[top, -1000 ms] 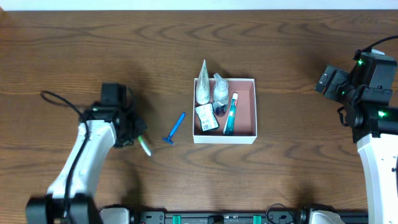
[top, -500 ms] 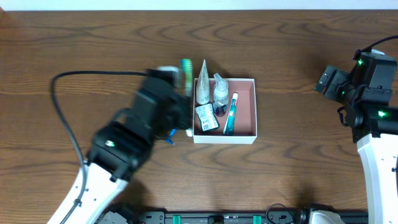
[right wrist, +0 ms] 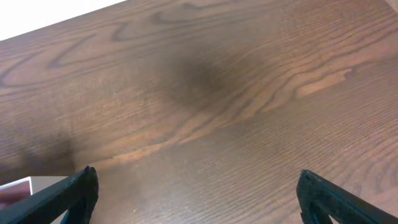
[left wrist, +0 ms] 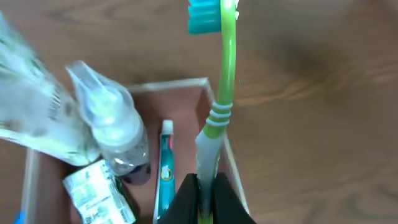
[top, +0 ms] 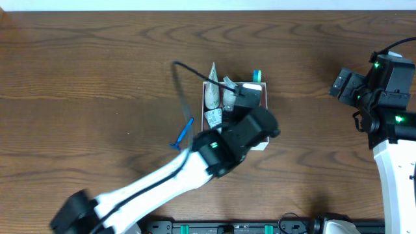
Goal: Pack container
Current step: 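Lower the toothbrush into the box beside the toothpaste and release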
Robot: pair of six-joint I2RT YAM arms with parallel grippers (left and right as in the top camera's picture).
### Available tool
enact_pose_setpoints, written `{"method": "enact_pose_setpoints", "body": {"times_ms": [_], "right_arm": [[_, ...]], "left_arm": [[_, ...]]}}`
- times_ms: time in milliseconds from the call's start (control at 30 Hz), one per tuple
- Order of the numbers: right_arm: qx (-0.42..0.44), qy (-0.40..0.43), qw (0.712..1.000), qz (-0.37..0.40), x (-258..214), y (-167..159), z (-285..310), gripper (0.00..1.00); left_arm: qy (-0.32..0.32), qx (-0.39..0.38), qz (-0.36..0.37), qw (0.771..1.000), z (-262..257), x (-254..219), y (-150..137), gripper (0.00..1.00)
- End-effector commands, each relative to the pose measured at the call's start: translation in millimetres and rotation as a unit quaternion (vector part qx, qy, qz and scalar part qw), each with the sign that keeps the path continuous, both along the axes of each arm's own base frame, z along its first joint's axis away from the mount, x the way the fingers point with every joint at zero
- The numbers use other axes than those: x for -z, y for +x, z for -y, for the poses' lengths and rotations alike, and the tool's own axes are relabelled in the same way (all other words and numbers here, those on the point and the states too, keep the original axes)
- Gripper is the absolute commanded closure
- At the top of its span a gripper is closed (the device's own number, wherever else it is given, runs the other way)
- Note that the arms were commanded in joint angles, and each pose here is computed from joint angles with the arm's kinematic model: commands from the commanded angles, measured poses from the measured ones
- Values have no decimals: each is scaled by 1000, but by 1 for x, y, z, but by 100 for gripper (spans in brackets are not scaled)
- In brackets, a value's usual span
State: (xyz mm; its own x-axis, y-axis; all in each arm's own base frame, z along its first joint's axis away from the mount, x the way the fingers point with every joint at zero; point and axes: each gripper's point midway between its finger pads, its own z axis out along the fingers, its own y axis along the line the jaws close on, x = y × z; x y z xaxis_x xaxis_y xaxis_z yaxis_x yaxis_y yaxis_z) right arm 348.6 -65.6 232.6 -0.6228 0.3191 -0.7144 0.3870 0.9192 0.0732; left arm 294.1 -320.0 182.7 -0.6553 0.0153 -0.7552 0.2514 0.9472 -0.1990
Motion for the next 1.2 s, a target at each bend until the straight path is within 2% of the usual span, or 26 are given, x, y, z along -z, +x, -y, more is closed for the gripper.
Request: {"method": "enact_pose_setpoints", "body": {"times_ms": [0, 400, 1100, 1167], "right_arm": [[9, 1, 1000, 6, -4, 1, 3, 1], [9, 1, 1000, 5, -4, 0, 3, 1], [9, 1, 1000, 5, -4, 0, 3, 1], [9, 1, 1000, 5, -4, 0, 3, 1]], "left_arm": [[8, -40, -4, 999, -1, 19, 11, 94], [38, -45, -27, 998, 9, 68, 17, 94], [17, -58, -15, 998, 8, 61, 31, 93], [17, -60, -15, 998, 7, 61, 32, 84]]}}
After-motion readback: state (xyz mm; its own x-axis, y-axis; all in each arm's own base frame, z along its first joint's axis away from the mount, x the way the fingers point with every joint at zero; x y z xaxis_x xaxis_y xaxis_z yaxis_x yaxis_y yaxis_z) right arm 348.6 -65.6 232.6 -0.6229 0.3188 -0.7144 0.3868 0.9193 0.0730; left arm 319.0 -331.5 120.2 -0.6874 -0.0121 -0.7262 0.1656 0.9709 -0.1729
